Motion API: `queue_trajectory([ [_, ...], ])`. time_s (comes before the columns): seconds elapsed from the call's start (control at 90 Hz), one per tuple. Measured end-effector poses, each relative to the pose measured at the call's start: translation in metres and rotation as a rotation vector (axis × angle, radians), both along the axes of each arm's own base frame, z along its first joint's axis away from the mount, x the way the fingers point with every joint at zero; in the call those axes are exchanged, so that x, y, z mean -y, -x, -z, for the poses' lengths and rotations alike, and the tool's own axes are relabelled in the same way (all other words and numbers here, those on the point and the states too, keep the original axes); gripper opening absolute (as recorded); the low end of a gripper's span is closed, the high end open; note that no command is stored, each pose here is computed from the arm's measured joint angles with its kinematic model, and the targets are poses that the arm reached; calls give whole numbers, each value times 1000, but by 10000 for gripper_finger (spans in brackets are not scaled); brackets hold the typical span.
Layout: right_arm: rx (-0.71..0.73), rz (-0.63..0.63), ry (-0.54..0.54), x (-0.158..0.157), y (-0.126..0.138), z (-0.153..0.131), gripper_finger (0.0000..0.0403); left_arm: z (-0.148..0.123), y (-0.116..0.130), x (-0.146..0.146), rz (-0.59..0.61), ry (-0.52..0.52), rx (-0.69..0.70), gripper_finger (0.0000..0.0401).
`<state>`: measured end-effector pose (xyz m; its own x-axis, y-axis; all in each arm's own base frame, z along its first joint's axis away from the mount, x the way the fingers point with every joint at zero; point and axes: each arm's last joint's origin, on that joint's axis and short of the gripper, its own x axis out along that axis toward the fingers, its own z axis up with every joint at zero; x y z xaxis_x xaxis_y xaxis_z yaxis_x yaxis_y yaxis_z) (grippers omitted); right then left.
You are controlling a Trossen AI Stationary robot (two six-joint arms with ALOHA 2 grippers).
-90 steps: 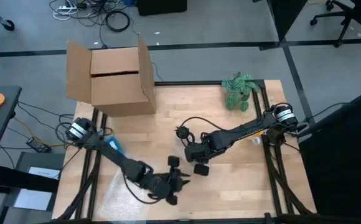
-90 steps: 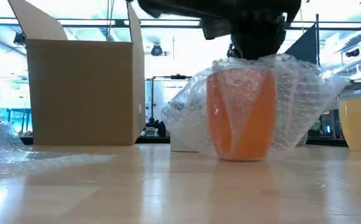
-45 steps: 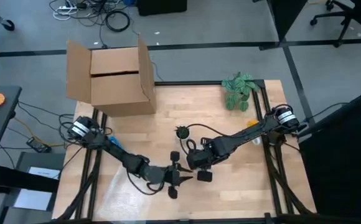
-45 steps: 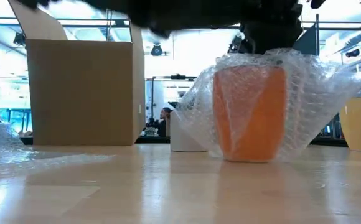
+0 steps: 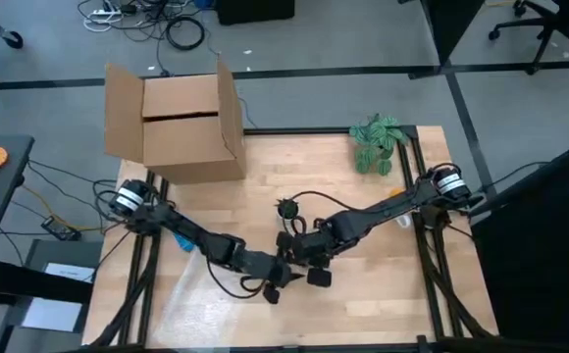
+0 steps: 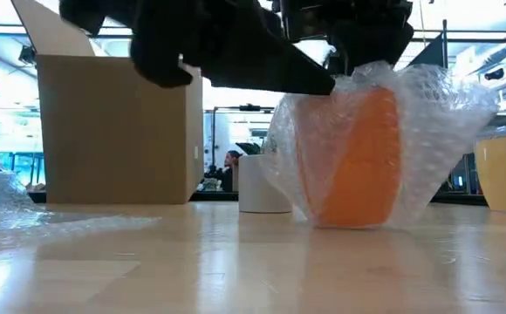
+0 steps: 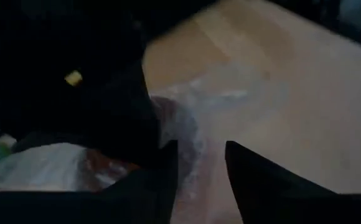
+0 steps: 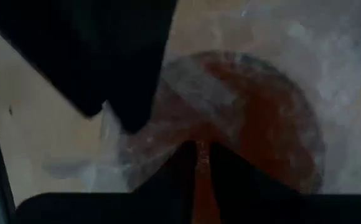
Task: Wrap mug
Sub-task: Wrap the orange mug with the transparent bubble wrap
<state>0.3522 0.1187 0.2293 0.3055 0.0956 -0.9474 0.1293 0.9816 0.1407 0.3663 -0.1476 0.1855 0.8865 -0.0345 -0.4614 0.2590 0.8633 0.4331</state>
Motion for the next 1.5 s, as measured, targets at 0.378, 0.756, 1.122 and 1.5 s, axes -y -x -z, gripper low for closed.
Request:
queue_trajectory([
  [0.378, -13, 25, -8, 1, 2, -1, 49, 0, -4, -11, 31, -126, -90, 206],
  [0.756, 144, 3, -41, 3, 17, -45, 50, 10, -18, -12, 79, -99, -3, 173],
  [1.122, 295, -14, -72, -11, 29, -73, 50, 18, -27, -32, -35, 13, -35, 142],
  [1.5, 348, -30, -33, -48, 40, -70, 44, -20, -48, -44, -224, 104, -187, 16],
])
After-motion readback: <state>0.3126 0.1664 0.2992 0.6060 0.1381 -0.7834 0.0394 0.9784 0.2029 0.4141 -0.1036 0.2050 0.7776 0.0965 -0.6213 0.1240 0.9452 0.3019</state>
